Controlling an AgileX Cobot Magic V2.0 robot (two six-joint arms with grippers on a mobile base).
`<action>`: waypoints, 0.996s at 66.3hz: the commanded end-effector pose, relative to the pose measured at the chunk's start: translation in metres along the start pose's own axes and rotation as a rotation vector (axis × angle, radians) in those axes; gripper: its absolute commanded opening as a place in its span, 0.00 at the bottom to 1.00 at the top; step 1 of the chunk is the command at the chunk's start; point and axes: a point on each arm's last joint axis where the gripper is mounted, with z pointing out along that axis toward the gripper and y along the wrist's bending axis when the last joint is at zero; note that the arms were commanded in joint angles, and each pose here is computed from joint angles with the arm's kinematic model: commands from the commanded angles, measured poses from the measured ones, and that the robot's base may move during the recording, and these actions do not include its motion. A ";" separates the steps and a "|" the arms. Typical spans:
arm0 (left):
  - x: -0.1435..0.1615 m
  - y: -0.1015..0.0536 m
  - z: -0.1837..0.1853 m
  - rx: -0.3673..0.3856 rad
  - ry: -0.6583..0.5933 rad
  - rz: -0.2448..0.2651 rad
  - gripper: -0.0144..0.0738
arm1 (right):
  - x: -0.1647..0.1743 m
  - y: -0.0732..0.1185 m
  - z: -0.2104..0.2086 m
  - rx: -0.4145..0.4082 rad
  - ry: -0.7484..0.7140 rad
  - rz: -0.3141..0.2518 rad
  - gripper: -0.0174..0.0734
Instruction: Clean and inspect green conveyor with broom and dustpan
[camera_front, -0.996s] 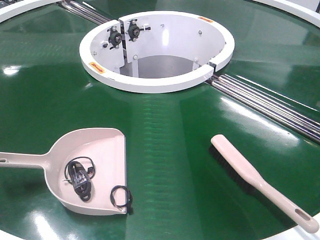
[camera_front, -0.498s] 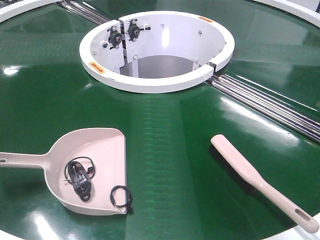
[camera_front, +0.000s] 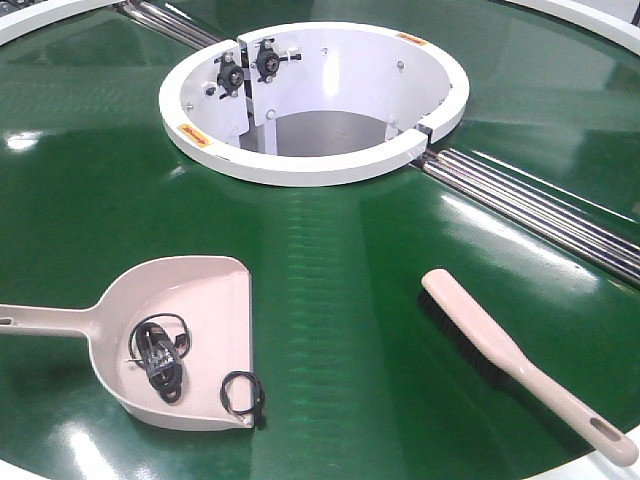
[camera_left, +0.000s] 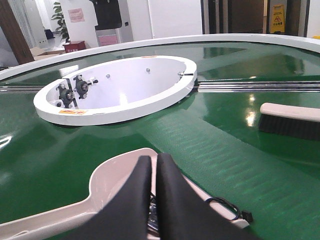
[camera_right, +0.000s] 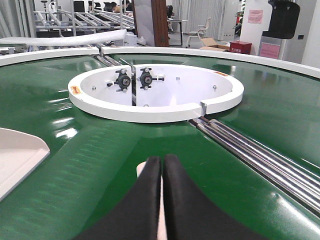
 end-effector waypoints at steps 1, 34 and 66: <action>-0.014 0.004 -0.002 -0.036 -0.085 -0.026 0.15 | -0.015 -0.002 -0.002 0.017 -0.096 -0.012 0.18; 0.021 0.009 0.009 -0.134 -0.087 -0.005 0.15 | -0.015 -0.002 -0.002 0.017 -0.096 -0.012 0.18; 0.046 0.013 0.010 -0.257 -0.223 -0.281 0.16 | -0.014 -0.001 -0.001 0.015 -0.081 -0.012 0.18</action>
